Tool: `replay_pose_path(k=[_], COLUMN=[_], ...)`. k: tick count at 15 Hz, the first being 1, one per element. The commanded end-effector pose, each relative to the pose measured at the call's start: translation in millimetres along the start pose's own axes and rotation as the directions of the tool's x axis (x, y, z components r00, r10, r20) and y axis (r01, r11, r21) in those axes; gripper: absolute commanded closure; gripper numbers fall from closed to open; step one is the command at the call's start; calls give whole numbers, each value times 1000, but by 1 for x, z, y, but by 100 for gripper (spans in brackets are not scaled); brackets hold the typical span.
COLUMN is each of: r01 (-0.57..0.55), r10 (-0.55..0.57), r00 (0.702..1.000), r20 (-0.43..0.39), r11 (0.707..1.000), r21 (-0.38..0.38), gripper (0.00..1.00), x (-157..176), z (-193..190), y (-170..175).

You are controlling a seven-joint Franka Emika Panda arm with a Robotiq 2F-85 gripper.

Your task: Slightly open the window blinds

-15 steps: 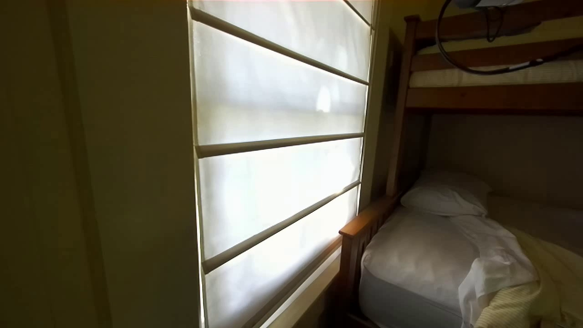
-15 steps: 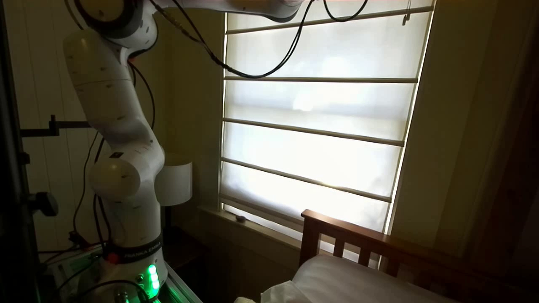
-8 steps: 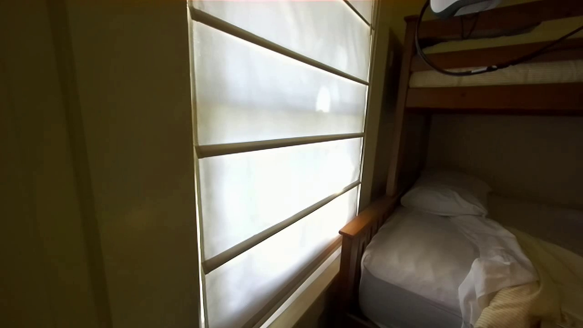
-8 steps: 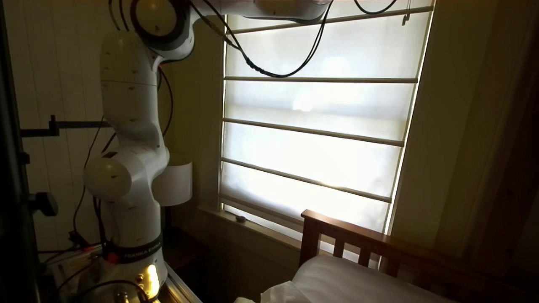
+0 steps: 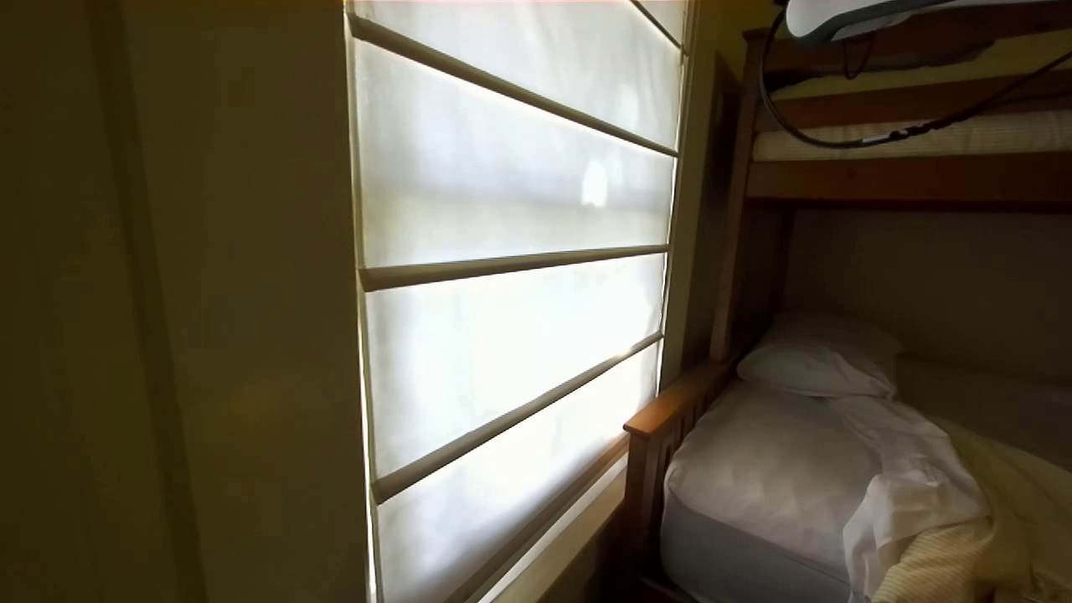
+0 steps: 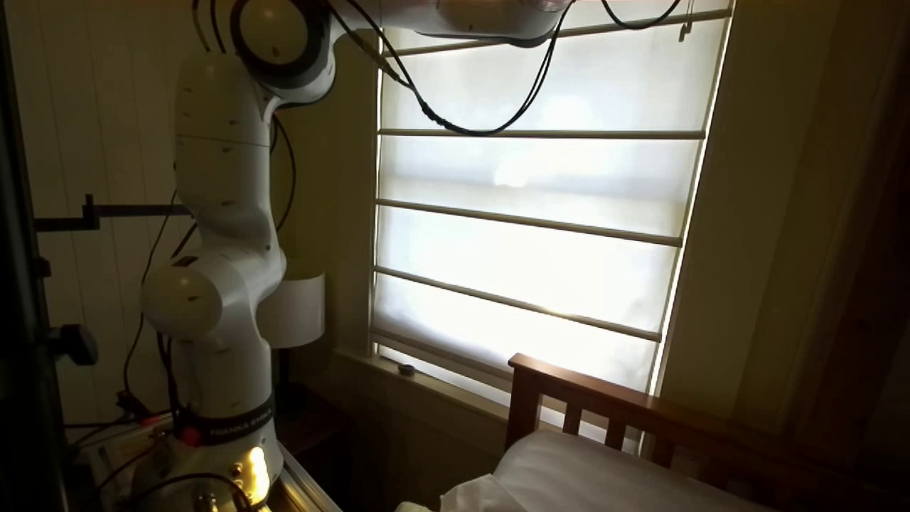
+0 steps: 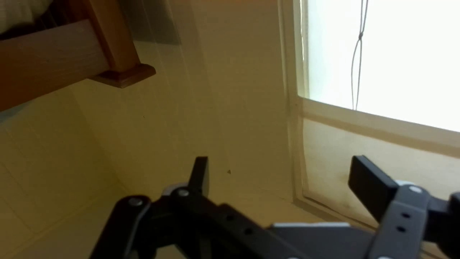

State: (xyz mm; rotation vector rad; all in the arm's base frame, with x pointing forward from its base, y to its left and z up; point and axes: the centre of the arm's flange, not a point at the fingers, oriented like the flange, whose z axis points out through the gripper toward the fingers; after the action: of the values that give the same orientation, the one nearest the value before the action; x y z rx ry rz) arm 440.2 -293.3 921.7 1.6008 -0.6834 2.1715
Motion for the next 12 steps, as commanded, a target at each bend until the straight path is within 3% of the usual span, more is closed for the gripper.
replay_pose_path(k=[1,4,10,12], r01=[3,15,51,27], r10=[-2,-12,-48,-19], r00=[999,997,998,997], r20=[43,73,44,74], r11=[1000,999,997,993], r21=[-25,-45,-64,-112], gripper=[0,0,0,0], x=[-36,-54,-42,-41], z=[35,66,103,111], y=[-35,-51,-88,-87])
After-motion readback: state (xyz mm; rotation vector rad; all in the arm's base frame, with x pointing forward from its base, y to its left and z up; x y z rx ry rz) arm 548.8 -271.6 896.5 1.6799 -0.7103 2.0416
